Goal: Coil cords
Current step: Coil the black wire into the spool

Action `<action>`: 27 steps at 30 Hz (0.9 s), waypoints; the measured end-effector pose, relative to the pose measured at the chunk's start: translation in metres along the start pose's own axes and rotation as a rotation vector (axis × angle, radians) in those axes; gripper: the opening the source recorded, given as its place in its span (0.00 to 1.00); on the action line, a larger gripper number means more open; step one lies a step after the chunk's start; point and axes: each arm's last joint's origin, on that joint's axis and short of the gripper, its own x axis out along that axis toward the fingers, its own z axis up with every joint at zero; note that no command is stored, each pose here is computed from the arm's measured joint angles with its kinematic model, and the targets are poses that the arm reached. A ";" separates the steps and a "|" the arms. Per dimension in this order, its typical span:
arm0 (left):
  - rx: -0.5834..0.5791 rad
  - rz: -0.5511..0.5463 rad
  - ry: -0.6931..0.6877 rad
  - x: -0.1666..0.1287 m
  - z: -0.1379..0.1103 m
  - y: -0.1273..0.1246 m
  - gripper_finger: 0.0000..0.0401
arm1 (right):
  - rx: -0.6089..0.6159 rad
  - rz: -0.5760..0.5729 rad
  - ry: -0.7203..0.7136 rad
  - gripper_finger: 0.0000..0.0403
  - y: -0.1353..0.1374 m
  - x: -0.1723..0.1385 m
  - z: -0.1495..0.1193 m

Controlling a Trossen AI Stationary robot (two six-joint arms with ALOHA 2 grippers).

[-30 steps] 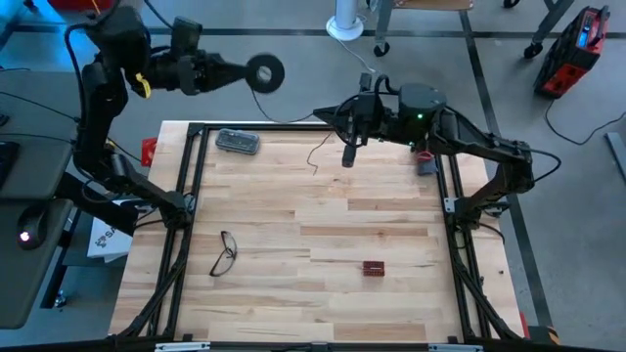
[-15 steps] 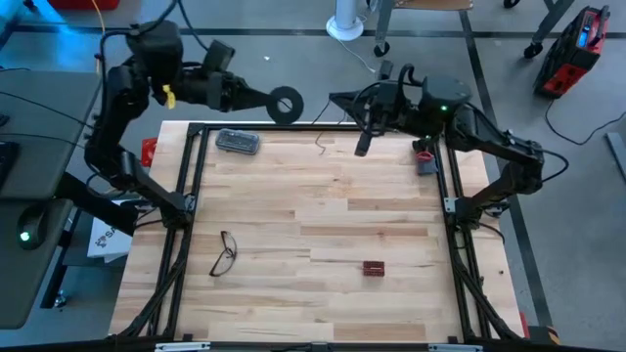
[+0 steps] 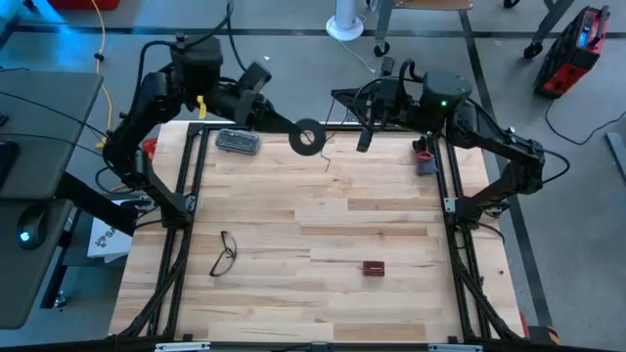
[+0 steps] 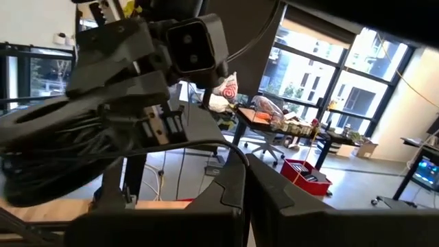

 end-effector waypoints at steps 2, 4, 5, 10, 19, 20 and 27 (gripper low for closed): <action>-0.002 -0.008 0.012 0.004 -0.002 -0.001 0.00 | 0.002 0.003 -0.005 0.00 -0.001 0.000 0.000; -0.018 -0.013 0.025 0.007 -0.004 -0.001 0.00 | 0.002 0.004 -0.005 0.00 -0.001 0.000 0.000; -0.020 -0.022 0.026 0.010 -0.004 -0.002 0.00 | 0.002 0.003 -0.006 0.00 -0.002 0.000 0.000; -0.012 -0.175 0.021 0.024 0.003 -0.012 0.00 | 0.029 0.039 -0.064 0.00 -0.007 0.001 0.003; -0.020 -0.423 0.006 0.056 0.020 -0.017 0.00 | 0.070 0.091 -0.201 0.00 -0.008 0.006 0.011; -0.018 -0.449 0.013 0.059 0.022 -0.017 0.00 | 0.070 0.099 -0.206 0.00 -0.008 0.007 0.011; -0.004 -0.565 0.023 0.077 0.033 -0.011 0.00 | 0.135 0.165 -0.266 0.00 -0.006 0.007 0.016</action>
